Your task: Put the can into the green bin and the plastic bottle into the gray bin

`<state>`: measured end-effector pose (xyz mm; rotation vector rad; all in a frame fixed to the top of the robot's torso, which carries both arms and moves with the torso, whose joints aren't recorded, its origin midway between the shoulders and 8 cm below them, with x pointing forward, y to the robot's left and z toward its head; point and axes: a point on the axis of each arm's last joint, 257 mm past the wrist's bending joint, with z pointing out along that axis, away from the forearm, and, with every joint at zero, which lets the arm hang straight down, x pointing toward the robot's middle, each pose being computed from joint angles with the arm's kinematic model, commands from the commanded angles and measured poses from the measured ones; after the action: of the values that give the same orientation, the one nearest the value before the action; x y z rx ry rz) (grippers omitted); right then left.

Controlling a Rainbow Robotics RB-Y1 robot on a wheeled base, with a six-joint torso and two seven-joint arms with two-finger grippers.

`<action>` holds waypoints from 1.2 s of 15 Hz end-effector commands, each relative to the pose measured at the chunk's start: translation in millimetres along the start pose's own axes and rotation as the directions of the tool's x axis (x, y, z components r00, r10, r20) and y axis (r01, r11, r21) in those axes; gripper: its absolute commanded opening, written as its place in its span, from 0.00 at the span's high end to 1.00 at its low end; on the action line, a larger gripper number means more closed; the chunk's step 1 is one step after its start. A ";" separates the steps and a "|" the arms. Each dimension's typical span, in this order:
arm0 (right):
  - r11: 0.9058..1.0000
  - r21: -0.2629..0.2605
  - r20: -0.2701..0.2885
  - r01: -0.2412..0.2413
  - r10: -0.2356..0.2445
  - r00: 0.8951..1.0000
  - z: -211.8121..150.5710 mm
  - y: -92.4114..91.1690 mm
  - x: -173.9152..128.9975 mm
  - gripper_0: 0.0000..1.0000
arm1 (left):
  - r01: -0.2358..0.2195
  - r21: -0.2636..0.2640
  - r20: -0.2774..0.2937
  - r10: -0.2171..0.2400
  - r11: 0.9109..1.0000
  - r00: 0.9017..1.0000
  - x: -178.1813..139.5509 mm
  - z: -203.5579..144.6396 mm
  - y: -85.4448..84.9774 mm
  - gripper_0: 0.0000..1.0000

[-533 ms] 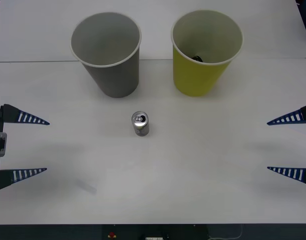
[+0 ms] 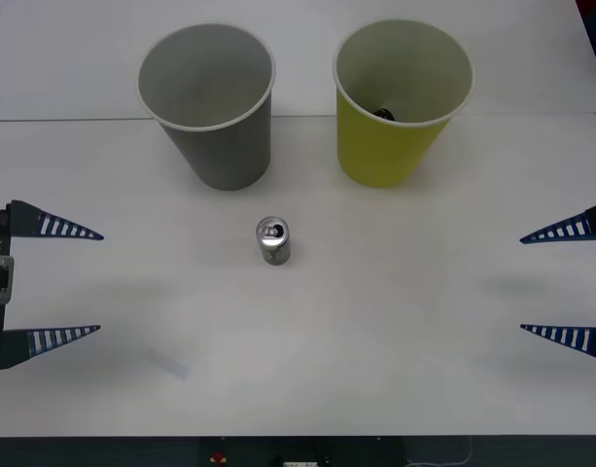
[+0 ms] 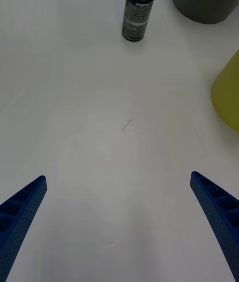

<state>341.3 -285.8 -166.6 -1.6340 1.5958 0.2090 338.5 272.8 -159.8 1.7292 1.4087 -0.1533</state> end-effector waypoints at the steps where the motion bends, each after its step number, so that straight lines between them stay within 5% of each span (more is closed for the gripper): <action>1: 1.000 0.000 0.000 0.000 0.000 1.000 0.0 0.0 0.0 0.00 | 0.038 0.011 0.004 -0.038 0.999 0.999 7.4 3.6 -6.4 0.00; 7: 1.000 0.000 0.000 0.000 0.000 1.000 0.0 0.0 0.0 0.00 | 0.213 0.028 0.077 -0.215 0.977 0.974 24.6 19.5 -24.4 0.00; 11: 1.000 0.000 0.000 0.000 0.000 1.000 0.0 0.0 0.0 0.00 | 0.255 -0.027 0.133 -0.250 0.966 0.959 41.3 30.7 -28.6 0.00; 15: 1.000 0.000 0.000 0.000 0.000 1.000 0.0 0.0 0.0 0.00 | 0.358 -0.096 0.205 -0.334 0.929 0.920 53.9 44.9 -32.5 0.00; 18: 1.000 0.000 0.000 0.000 0.000 1.000 0.0 0.0 0.0 0.00 | 0.443 -0.131 0.262 -0.400 0.887 0.878 48.6 60.8 -27.1 0.00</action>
<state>341.3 -285.8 -166.6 -1.6340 1.5958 0.2089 354.5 269.8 -239.6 1.2117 1.5546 -0.4263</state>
